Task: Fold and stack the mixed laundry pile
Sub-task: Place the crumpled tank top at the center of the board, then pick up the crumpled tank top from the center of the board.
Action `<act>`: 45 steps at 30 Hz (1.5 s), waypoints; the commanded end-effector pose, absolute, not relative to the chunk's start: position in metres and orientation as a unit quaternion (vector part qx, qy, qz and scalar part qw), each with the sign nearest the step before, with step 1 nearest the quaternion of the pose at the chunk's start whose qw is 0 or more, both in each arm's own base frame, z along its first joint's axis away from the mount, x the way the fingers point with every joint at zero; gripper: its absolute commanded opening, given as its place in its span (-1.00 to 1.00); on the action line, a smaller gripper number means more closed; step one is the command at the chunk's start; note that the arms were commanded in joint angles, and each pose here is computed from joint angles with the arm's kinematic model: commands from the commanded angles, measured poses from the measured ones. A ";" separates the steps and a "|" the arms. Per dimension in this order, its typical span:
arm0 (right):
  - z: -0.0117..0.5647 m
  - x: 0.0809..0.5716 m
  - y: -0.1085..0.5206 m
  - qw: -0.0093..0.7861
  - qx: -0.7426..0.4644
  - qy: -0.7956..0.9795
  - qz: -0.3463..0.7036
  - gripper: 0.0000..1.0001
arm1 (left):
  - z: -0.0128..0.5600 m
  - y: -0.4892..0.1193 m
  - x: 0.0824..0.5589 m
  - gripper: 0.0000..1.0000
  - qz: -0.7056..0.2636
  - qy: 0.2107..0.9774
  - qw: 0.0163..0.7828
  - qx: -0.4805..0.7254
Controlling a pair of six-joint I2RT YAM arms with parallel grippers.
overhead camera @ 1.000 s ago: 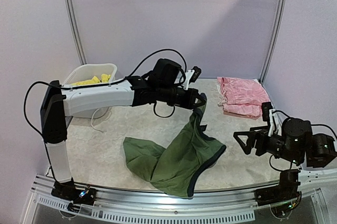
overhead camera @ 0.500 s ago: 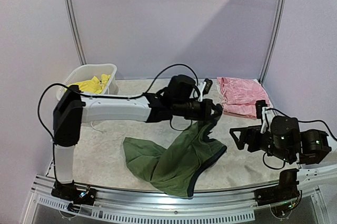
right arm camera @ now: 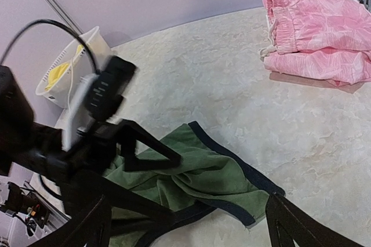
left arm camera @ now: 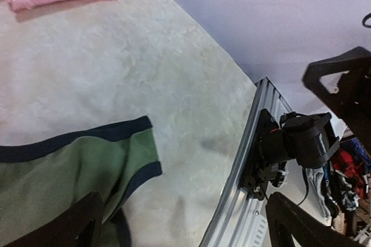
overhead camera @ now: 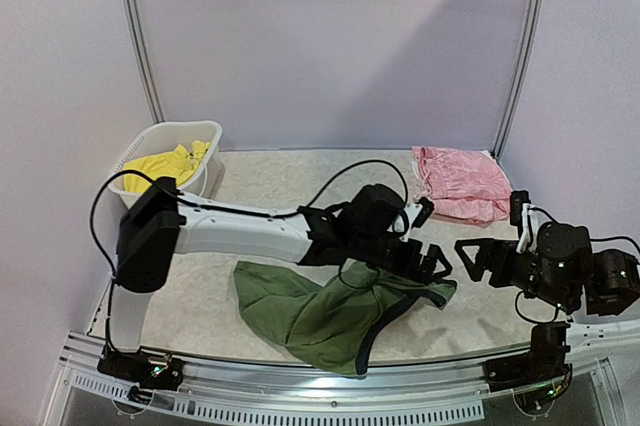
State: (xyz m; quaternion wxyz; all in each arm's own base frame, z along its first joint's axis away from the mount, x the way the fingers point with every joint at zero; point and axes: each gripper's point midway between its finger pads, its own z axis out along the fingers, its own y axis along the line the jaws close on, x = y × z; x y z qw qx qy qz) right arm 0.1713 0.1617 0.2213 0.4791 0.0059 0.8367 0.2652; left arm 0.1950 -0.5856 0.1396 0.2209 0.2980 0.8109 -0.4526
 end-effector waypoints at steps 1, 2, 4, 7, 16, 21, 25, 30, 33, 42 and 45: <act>0.212 0.180 0.172 0.476 0.018 0.845 0.241 0.88 | 0.172 -0.519 0.230 0.99 -0.362 0.826 0.308 0.303; 0.210 0.182 0.175 0.474 0.023 0.848 0.236 0.88 | 0.172 -0.502 0.235 0.99 -0.339 0.834 0.317 0.298; 0.202 0.186 0.181 0.467 0.028 0.857 0.216 0.89 | 0.169 -0.468 0.244 0.97 -0.287 0.850 0.331 0.292; 0.182 0.191 0.197 0.444 0.030 0.876 0.186 0.90 | 0.152 -0.416 0.253 0.87 -0.207 0.877 0.325 0.288; 0.115 0.201 0.217 0.358 0.035 0.916 0.178 0.94 | 0.077 -0.315 0.255 0.58 -0.070 0.927 0.228 0.289; 0.091 0.195 0.202 0.333 0.045 0.927 0.170 0.96 | 0.044 -0.298 0.255 0.54 -0.054 0.942 0.178 0.281; 0.078 0.188 0.189 0.323 0.060 0.930 0.166 0.96 | 0.024 -0.301 0.249 0.40 -0.054 0.947 0.144 0.283; 0.071 0.183 0.177 0.321 0.074 0.931 0.160 0.96 | 0.012 -0.303 0.239 0.36 -0.072 0.950 0.124 0.278; 0.069 0.183 0.170 0.324 0.083 0.930 0.153 0.96 | 0.001 -0.299 0.238 0.23 -0.064 0.951 0.119 0.279; 0.056 0.191 0.159 0.321 0.118 0.921 0.185 0.69 | 0.015 -0.290 0.250 -1.00 -0.052 0.952 0.171 0.249; 0.050 0.194 0.161 0.313 0.125 0.920 0.200 0.60 | 0.036 -0.278 0.257 -1.00 -0.045 0.950 0.212 0.223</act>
